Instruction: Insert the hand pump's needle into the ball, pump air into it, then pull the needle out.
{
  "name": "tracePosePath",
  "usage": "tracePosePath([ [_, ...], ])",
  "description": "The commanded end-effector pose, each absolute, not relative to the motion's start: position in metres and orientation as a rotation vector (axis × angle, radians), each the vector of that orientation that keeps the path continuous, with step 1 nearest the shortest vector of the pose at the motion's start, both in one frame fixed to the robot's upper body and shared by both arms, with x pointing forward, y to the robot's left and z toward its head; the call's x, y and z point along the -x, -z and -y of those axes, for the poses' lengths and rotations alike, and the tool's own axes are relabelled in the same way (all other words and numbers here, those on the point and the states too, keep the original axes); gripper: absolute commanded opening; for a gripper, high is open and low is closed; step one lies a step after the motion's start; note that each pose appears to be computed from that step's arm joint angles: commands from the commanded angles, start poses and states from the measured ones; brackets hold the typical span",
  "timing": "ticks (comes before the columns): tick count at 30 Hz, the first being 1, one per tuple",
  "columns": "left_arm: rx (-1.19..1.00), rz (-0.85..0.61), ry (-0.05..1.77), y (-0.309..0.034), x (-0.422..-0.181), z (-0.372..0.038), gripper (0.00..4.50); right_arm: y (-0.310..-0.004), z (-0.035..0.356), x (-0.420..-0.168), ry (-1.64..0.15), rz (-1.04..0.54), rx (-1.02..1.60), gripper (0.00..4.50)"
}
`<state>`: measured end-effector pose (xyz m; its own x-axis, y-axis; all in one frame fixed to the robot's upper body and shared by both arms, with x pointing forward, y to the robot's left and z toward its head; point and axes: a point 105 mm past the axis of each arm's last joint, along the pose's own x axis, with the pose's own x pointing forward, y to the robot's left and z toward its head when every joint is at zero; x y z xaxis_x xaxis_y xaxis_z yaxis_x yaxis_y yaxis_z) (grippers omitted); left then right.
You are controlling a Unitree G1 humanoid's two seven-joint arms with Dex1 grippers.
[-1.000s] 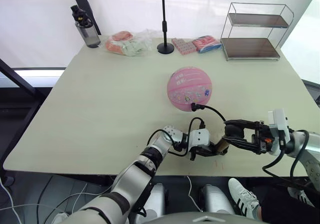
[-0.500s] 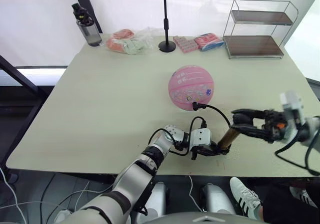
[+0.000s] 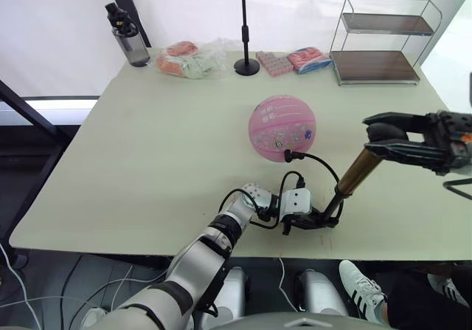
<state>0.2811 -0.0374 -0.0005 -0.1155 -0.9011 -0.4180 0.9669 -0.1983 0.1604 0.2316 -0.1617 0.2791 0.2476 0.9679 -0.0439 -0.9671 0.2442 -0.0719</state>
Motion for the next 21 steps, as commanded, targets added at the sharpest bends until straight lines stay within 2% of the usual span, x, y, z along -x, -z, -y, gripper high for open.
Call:
tracePosePath([
  [1, -0.524, -0.34, 1.721, 0.033, -0.267, 0.021, 1.16, -0.316, 0.17, -0.225, -1.284, 0.147, 0.149, 1.92],
  [5, -0.524, -0.34, 1.719, 0.033, -0.267, 0.021, 1.16, -0.331, 0.169, -0.221, -1.306, 0.168, 0.135, 1.92],
  [9, -0.522, -0.34, 1.717, 0.033, -0.267, 0.021, 1.16, -0.323, 0.167, -0.222, -1.31, 0.123, 0.132, 1.92],
  [12, -0.521, -0.34, 1.717, 0.034, -0.267, 0.022, 1.16, -0.296, 0.165, -0.227, -1.294, 0.039, 0.159, 1.92],
  [21, -0.523, -0.342, 1.71, 0.033, -0.268, 0.02, 1.16, -0.228, 0.163, -0.235, -1.229, -0.062, 0.196, 1.92],
])
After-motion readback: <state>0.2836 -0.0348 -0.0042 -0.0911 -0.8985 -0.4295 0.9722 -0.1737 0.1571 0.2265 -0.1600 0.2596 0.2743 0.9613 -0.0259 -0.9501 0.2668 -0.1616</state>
